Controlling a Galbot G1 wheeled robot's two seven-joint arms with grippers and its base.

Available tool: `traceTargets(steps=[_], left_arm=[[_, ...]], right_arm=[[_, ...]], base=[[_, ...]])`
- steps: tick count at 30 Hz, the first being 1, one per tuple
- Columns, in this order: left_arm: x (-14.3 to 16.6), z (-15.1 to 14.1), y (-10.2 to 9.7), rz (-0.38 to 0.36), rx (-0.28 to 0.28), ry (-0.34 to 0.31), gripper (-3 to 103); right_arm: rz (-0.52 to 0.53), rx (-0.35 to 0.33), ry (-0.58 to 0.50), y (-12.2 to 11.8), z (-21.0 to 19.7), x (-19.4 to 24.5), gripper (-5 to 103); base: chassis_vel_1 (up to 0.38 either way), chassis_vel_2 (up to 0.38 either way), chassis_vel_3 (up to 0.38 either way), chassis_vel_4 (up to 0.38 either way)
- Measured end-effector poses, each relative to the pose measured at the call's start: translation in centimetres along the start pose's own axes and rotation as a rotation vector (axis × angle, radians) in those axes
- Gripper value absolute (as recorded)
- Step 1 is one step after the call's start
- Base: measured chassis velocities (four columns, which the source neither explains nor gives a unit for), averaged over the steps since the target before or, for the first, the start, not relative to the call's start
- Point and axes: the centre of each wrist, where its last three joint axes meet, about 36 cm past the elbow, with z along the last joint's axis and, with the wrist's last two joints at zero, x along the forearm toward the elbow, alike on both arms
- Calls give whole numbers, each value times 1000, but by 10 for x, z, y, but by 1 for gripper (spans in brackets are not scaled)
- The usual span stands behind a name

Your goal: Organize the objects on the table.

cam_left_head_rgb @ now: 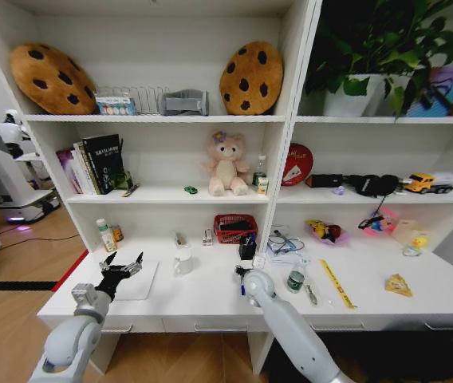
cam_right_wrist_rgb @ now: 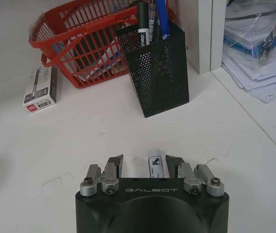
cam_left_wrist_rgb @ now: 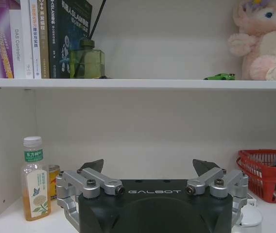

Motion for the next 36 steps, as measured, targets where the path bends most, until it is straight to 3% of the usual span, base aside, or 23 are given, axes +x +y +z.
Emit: traceTargets(steps=[36], left_arm=[[0,0,0,0,0,0,100]], right_arm=[[25,-54,65,-3,-10,3,51]], base=[[0,0,0,0]])
